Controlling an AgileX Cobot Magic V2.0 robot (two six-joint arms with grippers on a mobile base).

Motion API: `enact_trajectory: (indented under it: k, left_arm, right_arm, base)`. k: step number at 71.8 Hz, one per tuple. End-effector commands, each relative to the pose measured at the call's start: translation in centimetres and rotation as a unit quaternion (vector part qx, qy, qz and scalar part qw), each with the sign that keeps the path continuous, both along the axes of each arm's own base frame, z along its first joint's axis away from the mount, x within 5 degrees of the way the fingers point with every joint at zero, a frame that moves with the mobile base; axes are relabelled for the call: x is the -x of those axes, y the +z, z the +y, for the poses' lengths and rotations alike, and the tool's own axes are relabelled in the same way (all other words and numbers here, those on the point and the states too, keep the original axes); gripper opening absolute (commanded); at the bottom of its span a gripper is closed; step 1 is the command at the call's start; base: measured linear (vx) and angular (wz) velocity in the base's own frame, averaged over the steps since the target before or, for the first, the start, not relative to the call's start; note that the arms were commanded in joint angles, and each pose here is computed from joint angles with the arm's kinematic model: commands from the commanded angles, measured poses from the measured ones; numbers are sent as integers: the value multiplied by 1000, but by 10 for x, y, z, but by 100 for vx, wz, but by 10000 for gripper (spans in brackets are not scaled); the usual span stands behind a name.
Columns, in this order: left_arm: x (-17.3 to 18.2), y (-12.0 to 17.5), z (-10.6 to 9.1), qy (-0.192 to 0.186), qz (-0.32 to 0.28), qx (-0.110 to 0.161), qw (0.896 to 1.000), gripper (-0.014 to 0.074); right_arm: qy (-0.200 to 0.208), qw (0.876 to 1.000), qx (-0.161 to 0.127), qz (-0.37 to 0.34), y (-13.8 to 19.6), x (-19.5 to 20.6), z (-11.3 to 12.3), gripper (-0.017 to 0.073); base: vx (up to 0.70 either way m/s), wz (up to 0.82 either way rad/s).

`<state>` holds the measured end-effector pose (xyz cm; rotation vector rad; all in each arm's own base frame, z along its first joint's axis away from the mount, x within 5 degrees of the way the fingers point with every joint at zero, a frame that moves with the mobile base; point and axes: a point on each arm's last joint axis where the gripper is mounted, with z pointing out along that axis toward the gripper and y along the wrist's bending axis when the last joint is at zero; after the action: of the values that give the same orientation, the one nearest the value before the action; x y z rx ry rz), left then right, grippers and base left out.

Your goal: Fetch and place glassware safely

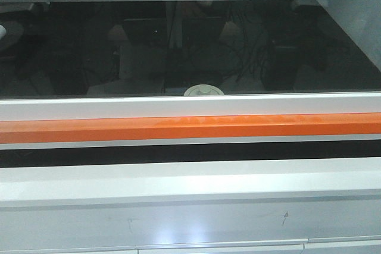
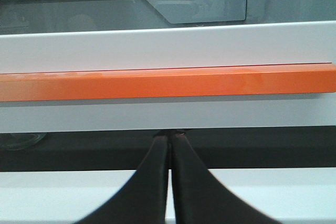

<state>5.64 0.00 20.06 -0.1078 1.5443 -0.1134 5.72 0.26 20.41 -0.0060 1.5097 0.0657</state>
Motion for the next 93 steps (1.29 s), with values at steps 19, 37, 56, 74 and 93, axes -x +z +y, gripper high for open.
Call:
enact_trajectory:
  k: [19, 37, 56, 74, 93]
  left_arm:
    - [0, -3, 0, 0, -27, 6, 1000, -7]
    - [0, -3, 0, 0, -27, 6, 1000, -7]
    - [0, -3, 0, 0, -27, 6, 1000, -7]
    - [0, -3, 0, 0, -28, 6, 1000, -7]
    - [1, 4, 0, -1, -60, 6, 998, -7]
  right_arm:
    - [4, 1000, 4, -21, 0, -2, 1, -3]
    - [4, 1000, 4, -21, 0, -2, 1, -3]
    - [4, 1000, 4, -21, 0, -2, 1, -3]
    - [4, 1000, 5, -22, 0, -2, 1, -3]
    - [7, 999, -29, -36, 5, -1, 1, -3]
  base:
    - [0, 0]
    - [0, 0]
    - [0, 0]
    - [0, 0]
    - [0, 0]
